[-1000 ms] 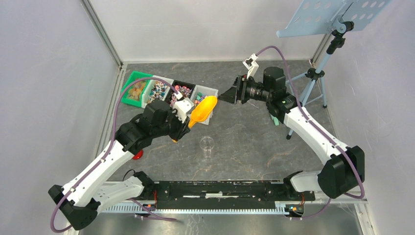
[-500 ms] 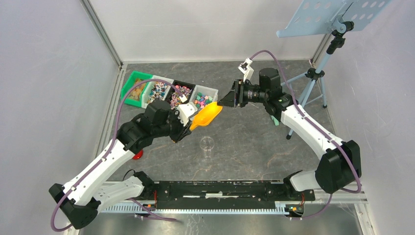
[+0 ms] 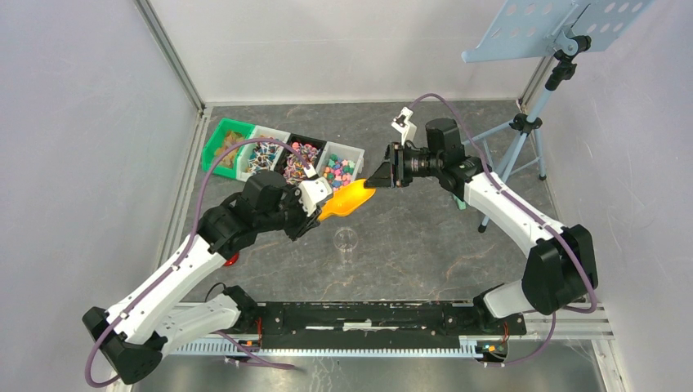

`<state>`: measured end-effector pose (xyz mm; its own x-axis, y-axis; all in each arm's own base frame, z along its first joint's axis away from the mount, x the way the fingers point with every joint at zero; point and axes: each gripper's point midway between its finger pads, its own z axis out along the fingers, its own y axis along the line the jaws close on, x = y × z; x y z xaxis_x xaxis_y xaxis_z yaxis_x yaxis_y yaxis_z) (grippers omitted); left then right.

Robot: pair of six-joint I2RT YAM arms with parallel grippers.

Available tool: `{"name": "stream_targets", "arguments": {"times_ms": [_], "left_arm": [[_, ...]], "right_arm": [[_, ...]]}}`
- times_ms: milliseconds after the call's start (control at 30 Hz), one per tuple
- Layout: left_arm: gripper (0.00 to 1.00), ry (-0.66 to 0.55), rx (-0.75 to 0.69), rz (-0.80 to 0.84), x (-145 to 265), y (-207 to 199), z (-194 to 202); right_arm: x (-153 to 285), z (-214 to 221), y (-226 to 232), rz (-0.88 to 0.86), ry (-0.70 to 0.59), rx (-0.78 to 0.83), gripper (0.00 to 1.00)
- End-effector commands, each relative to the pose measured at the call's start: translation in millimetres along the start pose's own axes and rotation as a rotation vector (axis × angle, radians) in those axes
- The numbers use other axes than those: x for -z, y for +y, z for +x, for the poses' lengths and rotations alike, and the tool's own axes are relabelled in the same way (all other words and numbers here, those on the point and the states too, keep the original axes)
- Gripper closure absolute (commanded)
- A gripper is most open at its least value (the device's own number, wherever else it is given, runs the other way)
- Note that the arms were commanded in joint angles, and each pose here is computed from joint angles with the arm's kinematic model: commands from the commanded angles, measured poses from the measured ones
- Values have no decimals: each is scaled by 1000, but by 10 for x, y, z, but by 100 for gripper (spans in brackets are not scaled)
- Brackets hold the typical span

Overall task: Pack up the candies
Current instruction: Pick up the spatula from the center of the board.

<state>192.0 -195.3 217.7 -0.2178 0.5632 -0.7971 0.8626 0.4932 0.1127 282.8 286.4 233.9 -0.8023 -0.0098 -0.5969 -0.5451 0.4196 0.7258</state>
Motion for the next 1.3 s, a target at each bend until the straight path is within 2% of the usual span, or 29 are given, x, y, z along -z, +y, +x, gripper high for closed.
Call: {"name": "stream_targets", "arguments": {"times_ms": [0,200,267,367,500,667,767,867,1267], "left_arm": [[98,-91,-84,-34,46,102,-287],[95,-91,-89,-57,51,130,-247],[79,-96,-89,-90,75,178,-240],[52,-120,-69,-168,206,271,-252],[22,-235,-107,-139,385,143,-347],[6,-325,-113,-118,598,50,-503],[2,-362,-131,-97,707,-15,-558],[2,-401,-153,-91,799,-50,-622],[3,-613,-133,-111,1080,-58,-1058]], "right_arm": [[-2,95,18,-44,34,11,55],[-2,145,147,-140,19,-16,82],[12,131,231,-192,-2,-18,89],[56,66,341,-222,-36,-9,93],[133,-22,537,-290,-68,-8,100],[297,-49,847,-481,-159,-78,100],[457,-45,1046,-620,-196,-130,100],[517,-23,1084,-680,-202,-192,100],[425,11,910,-640,-233,-245,100]]}}
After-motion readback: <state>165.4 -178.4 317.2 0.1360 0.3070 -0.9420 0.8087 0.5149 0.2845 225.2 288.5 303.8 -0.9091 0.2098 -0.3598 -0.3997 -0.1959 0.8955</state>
